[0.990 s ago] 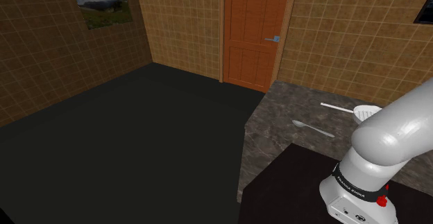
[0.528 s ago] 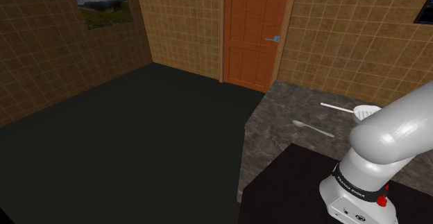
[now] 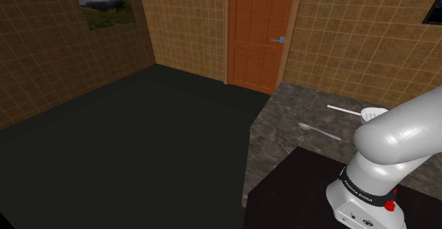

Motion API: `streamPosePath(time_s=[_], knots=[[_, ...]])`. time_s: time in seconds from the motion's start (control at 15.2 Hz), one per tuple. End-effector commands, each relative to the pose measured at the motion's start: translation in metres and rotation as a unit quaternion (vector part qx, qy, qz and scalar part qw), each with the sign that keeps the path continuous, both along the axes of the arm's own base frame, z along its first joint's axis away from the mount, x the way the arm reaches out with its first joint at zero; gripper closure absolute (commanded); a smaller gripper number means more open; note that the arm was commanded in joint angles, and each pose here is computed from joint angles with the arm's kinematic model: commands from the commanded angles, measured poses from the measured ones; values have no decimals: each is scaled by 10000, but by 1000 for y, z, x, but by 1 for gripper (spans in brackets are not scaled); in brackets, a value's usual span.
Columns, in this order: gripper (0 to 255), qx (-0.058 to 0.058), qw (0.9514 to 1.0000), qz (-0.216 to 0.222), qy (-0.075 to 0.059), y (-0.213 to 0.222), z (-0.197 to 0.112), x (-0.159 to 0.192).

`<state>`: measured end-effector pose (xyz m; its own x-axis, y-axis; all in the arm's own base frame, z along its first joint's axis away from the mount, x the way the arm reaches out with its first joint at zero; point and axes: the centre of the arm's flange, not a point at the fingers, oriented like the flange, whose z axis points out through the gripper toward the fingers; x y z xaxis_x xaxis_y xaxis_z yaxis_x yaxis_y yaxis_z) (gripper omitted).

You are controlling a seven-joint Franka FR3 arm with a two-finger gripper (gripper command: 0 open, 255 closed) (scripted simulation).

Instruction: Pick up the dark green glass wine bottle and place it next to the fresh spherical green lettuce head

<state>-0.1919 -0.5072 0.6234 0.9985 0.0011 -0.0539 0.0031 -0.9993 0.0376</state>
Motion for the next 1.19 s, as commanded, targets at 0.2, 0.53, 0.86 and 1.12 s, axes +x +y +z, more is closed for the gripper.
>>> streamPosePath(time_s=[0.2, 0.53, 0.86, 1.12], knots=[[255, -4, 10000, -1, 0, 0, -25, 0], [255, -4, 10000, -1, 0, 0, -52, 0], [255, -4, 10000, -1, 0, 0, -78, 0], [255, -4, 10000, -1, 0, 0, -99, 0]])
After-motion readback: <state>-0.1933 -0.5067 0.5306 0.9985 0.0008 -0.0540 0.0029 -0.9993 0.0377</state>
